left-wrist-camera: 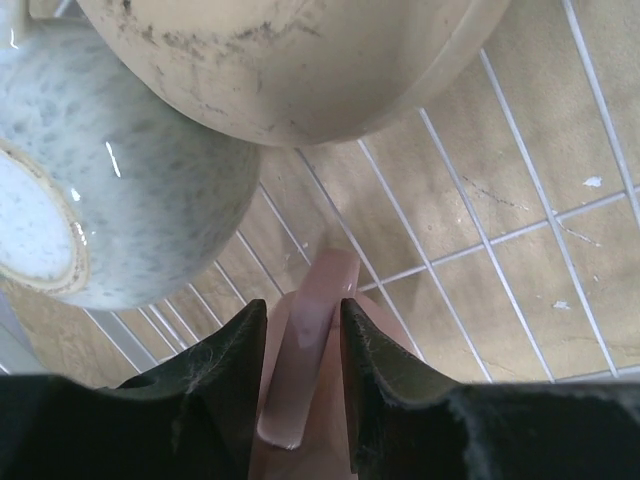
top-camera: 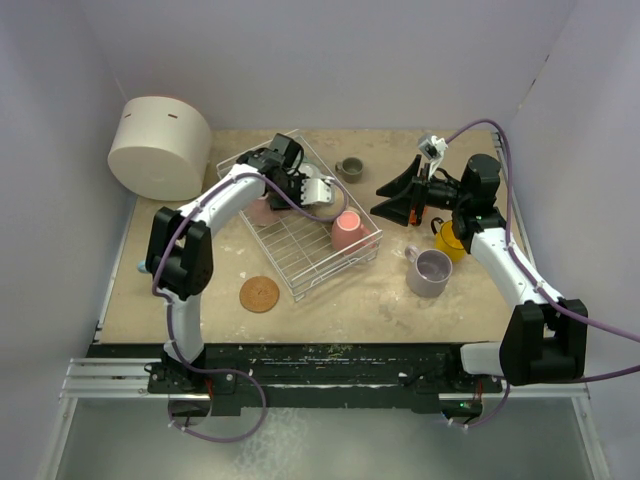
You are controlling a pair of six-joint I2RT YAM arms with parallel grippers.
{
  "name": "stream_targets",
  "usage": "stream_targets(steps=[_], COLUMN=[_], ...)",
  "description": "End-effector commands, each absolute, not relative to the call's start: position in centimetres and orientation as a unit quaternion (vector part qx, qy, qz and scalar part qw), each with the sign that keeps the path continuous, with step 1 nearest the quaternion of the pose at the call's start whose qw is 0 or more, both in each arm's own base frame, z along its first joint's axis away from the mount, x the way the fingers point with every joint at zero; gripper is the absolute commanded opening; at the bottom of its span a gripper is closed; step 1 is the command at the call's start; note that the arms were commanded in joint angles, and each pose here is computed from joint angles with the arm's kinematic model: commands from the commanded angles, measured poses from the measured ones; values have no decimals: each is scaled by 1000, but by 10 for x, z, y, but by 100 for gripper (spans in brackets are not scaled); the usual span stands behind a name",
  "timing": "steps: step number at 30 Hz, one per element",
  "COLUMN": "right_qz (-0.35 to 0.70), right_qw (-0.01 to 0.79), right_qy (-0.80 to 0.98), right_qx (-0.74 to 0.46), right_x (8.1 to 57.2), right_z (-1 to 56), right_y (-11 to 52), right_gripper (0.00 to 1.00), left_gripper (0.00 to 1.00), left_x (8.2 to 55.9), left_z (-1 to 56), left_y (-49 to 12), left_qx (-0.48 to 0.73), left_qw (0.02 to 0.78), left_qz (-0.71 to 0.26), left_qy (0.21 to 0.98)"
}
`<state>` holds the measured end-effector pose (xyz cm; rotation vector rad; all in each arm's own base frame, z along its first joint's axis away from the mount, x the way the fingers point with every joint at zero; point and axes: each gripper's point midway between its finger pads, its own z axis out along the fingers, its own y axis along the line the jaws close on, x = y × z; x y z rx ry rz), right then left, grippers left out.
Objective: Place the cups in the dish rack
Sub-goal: Turn the cup upside down in the dish rack.
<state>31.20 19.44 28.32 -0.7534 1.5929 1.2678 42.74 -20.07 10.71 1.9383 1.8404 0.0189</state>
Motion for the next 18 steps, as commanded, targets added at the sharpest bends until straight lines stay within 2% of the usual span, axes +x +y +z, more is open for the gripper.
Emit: stream_targets(steps=[1,6,11,15,18], right_qz=[499,499,497,495,493], right_qw=[502,503,505,507,509], right_qy=[625,624,623,623,621], right_qx=[-330,-331,-332,-333,-335], right_x=[315,314,314,314,314], right_z=[308,309,309,309,309], right_y=[192,192,192,192,192], right_gripper=[76,76,76,76,76], left_gripper=[40,43,50,59,69], left_x=[434,432,431,422,408], left_z=[125,142,181,223,250], left_y=[-218,-225,-233,-238,-238], left_qx=[691,674,630,578,529], left_qw=[277,302,371,447,495], left_qz=[-6,-15,-27,-47,-75], left_qy=[668,674,682,681,685])
